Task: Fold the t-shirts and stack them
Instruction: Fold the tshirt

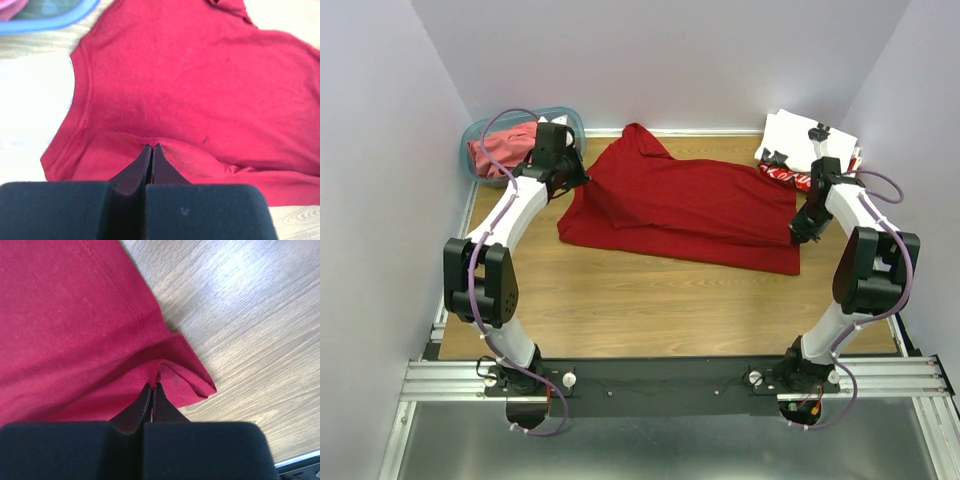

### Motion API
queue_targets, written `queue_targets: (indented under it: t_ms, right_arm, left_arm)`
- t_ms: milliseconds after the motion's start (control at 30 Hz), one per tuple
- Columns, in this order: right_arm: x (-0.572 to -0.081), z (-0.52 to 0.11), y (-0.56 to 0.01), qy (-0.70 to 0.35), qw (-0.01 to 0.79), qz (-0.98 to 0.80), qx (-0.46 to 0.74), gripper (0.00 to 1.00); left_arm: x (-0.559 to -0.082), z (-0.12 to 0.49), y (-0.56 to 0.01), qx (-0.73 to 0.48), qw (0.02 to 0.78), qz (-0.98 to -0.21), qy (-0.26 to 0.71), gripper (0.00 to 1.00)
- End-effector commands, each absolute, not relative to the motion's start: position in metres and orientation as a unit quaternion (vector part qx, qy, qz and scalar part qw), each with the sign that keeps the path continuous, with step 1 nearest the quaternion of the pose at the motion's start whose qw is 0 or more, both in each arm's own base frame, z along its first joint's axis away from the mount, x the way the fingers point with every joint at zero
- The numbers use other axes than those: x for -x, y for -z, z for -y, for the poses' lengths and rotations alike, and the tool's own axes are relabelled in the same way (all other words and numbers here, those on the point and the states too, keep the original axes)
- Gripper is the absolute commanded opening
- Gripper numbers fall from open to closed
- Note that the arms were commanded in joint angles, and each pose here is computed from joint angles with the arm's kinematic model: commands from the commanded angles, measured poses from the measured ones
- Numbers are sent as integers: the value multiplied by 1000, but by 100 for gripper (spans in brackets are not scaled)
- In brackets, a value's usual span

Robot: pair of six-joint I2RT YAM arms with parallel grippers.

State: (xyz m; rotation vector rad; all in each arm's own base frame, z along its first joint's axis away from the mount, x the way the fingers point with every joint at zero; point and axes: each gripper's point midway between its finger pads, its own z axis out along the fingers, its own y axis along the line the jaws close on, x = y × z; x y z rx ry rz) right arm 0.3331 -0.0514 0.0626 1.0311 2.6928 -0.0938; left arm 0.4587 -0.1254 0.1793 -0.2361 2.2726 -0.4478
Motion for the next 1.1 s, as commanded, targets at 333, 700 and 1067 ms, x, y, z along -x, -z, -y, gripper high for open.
queue_targets:
  t_ms: [333,700,1067]
  right_arm:
    - [-355,69,-63,42,139,-921,-362,1]
    - [-374,71,-83,29,174,-915,-363,84]
    - [-308,64,-69,35,153,-915,-371,89]
  left_arm:
    - [-492,124,-187,100,406,-886,199,0]
    - [-506,115,-185,92,410,-892,166,96]
    - [-422,80,-115,108,362,-920,106,93]
